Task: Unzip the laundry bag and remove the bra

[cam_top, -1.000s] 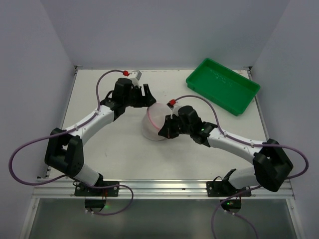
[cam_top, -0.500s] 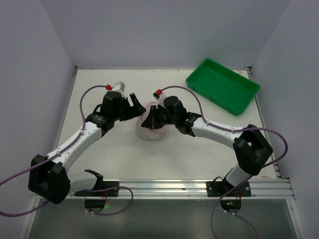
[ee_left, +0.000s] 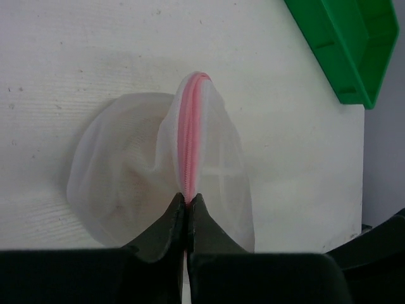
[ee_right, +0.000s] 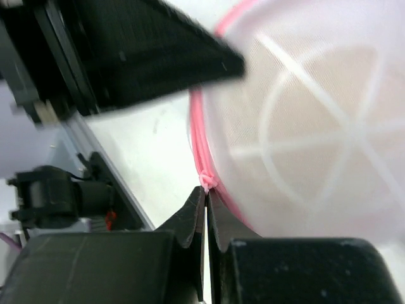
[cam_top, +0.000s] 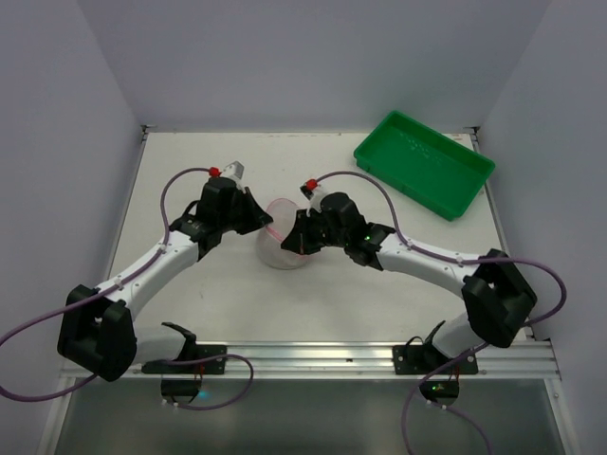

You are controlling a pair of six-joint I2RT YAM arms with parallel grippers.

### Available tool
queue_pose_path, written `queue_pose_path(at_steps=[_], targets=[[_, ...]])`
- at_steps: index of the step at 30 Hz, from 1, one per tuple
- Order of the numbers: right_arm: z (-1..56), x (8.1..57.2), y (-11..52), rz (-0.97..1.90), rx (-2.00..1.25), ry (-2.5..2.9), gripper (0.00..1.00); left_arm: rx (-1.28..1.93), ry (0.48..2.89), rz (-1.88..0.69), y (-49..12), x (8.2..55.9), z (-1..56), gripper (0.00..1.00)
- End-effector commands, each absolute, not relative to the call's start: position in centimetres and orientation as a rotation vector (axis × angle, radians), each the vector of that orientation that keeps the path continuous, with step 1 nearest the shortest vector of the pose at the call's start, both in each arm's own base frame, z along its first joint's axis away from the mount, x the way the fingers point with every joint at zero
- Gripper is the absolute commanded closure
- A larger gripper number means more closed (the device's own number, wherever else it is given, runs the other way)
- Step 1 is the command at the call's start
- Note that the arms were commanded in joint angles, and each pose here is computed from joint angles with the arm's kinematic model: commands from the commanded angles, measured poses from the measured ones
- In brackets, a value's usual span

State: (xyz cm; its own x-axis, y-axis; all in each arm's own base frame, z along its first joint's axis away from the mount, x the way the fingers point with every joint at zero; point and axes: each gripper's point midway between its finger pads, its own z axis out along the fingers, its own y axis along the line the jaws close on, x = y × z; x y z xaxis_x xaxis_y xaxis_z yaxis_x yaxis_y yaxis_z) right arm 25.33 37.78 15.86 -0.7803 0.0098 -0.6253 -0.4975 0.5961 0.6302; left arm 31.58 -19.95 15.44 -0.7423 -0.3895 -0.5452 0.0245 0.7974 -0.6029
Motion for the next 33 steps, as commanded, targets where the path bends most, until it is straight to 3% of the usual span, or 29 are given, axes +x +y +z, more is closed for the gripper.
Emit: queue_pose_path(at_steps=[1,5,12,14,15,18,23,26,31,33], targets=[[15.3,24.6,33.6,0.968,-0.437,2.209,1.00,-0.202,2.217,-0.707,-19.0,33.3,17.2,1.00],[13.7,22.5,31.1,0.898,-0.533,2.243,1.00,-0.085,2.194,-0.732,-19.8,33.8,17.7,1.00],[17.3,22.0,34.4,1.099,-0.555,2.152,1.00,0.194,2.132,-0.777,-22.8,37.1,19.6,0.82],[19.1,22.8,36.5,1.190,-0.521,2.114,1.00,0.162,2.107,-0.783,-23.0,38.0,20.4,0.67],[19.6,23.0,37.2,1.218,-0.510,2.105,1.00,0.137,2.093,-0.808,-23.3,38.3,20.9,0.42],[21.5,24.6,39.6,1.291,-0.440,2.074,1.00,0.030,2.066,-0.808,-22.7,38.4,22.5,0.02],[22.3,27.4,41.8,1.279,-0.353,2.063,1.00,-0.262,2.105,-0.601,-17.5,36.3,21.8,0.00],[22.3,28.0,42.3,1.267,-0.351,2.056,1.00,-0.312,2.125,-0.602,-16.6,34.3,20.4,0.01],[21.3,28.1,42.5,1.243,-0.365,2.073,1.00,-0.310,2.202,-0.741,-18.3,32.4,18.1,0.13],[20.7,28.0,42.4,1.237,-0.365,2.086,1.00,-0.296,2.236,-0.791,-19.2,32.0,17.4,0.23]])
